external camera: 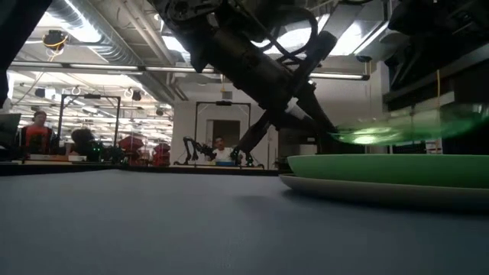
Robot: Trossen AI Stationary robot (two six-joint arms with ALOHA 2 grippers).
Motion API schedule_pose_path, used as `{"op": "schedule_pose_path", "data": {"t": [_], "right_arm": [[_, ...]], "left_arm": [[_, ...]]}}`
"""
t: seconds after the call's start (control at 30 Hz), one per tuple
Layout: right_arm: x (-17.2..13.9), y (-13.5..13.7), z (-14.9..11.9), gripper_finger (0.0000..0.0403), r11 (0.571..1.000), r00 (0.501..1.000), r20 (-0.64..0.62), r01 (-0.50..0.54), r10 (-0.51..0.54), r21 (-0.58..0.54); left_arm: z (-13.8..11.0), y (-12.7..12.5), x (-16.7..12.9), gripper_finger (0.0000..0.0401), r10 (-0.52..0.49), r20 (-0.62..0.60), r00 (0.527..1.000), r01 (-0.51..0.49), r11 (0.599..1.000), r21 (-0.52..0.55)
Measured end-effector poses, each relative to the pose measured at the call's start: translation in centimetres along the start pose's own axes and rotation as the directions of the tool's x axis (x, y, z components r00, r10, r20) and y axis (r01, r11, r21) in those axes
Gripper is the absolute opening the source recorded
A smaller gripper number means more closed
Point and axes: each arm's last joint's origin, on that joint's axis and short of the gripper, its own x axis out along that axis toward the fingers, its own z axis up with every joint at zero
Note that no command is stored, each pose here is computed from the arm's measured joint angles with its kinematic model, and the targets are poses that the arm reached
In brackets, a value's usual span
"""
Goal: Stack plastic plates
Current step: Stack the green plate on top of the blue plate
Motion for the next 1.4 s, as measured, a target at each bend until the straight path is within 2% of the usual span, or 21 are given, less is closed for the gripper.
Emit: {"op": "schedule_pose_path", "data": {"t": [0.93,1.4], "right_arm": [[0.0,0.0,0.0,0.0087,1.0,1.0,0.0,0.0,0.0,0.0],[0.0,0.0,0.0,0.0087,1.0,1.0,0.0,0.0,0.0,0.0]], "left_arm": [[-1.1,-0.3,0.1,0.0,0.017,0.026,1.0,-0.017,1.0,-0.001],[-1.4,0.4,0.8,0.0,0.044,0.036,0.998,-0.044,0.999,-0.007]]}}
